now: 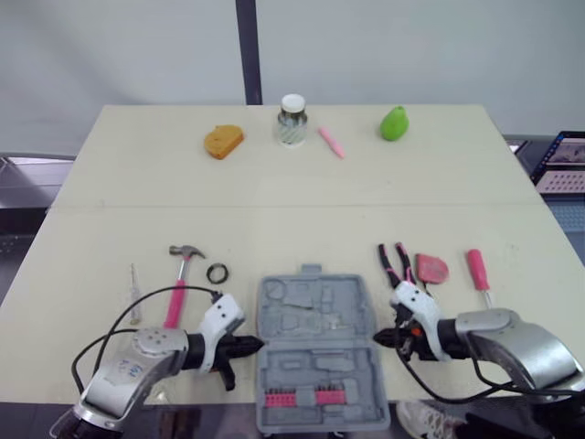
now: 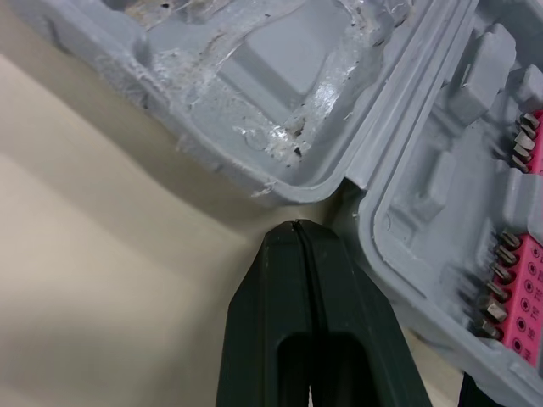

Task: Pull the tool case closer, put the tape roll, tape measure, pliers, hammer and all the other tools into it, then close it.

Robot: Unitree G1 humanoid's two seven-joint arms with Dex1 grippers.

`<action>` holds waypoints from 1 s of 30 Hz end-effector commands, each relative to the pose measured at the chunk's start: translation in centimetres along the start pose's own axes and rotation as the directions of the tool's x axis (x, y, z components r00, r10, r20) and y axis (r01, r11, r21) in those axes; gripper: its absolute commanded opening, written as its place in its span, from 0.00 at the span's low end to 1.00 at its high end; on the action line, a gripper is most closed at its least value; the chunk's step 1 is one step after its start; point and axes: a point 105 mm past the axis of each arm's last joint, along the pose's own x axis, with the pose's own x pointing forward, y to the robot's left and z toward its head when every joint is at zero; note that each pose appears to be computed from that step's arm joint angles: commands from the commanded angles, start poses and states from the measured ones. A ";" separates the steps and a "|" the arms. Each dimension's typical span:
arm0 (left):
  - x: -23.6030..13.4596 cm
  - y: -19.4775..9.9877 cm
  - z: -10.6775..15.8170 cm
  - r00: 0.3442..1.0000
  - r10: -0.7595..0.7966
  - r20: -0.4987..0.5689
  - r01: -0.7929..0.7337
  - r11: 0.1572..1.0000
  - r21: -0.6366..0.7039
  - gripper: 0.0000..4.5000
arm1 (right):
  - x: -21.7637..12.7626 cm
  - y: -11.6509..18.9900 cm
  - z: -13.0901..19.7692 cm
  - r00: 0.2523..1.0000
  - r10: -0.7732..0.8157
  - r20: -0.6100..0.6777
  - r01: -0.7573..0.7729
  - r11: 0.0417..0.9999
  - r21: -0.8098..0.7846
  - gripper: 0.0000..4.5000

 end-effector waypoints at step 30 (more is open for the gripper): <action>-10.9 2.0 0.9 0.903 0.122 0.411 -0.201 0.967 0.154 0.01 | -9.2 2.4 -0.8 0.953 -0.043 0.301 0.024 0.998 0.066 0.00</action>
